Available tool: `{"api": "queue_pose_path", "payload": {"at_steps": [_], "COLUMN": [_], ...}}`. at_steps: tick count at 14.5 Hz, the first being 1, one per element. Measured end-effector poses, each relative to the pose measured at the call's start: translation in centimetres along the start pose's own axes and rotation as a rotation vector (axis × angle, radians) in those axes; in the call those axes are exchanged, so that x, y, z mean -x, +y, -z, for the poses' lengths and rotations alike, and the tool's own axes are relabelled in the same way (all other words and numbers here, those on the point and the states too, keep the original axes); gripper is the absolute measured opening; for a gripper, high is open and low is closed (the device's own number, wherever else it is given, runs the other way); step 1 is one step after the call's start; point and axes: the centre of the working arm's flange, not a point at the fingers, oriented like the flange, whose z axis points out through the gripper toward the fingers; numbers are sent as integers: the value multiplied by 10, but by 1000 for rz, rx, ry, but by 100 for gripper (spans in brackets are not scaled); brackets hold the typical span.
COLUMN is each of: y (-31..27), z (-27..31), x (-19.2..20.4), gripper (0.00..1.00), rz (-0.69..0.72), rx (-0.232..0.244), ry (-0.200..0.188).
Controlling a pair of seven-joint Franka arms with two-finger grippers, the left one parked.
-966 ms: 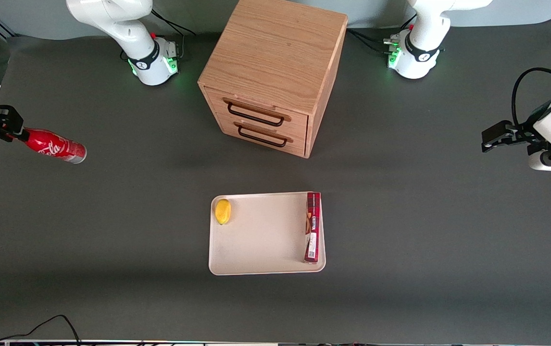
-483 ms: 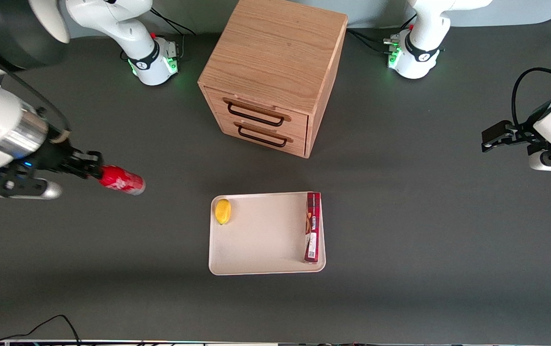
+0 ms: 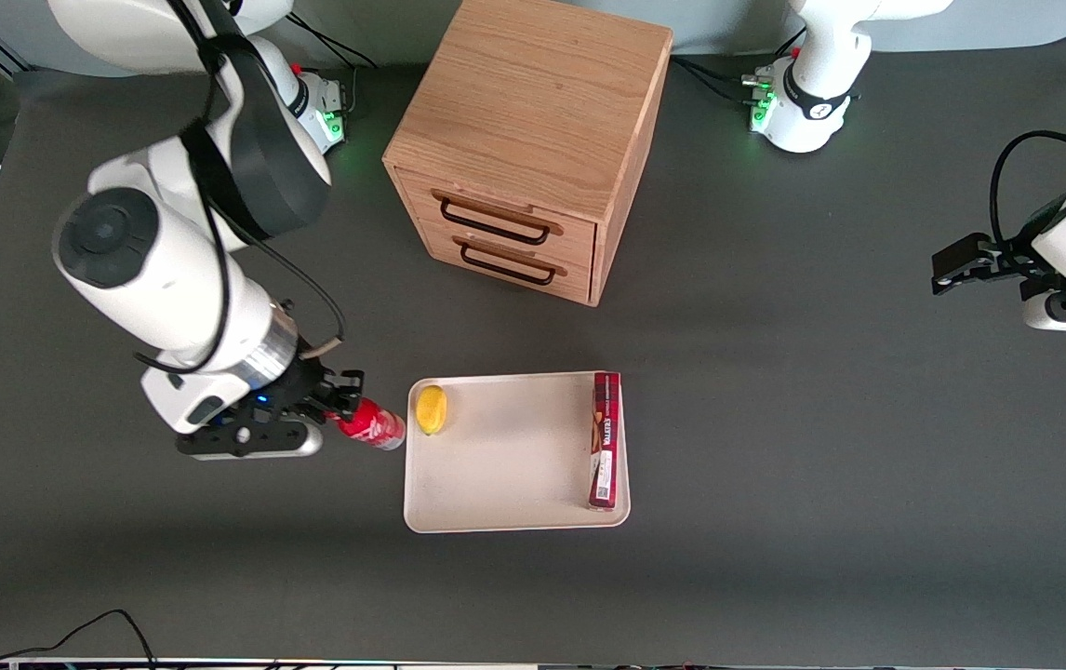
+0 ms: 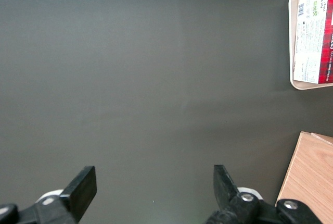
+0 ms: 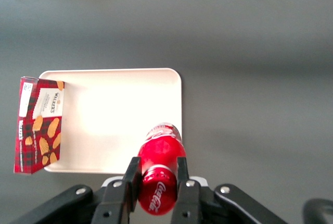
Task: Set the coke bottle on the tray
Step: 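Carry the bottle over the tray beside the yellow lemon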
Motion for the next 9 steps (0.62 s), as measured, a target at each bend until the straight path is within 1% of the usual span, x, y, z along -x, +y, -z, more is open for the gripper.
{"api": "queue_pose_path", "payload": {"at_steps": [4,9], "y": [-35,-20], "z": [-61,-133], "x": [-7,-26], "gripper": [31,31], "rz": [52,34], "rx": [-4,27], "ry": [28,65]}}
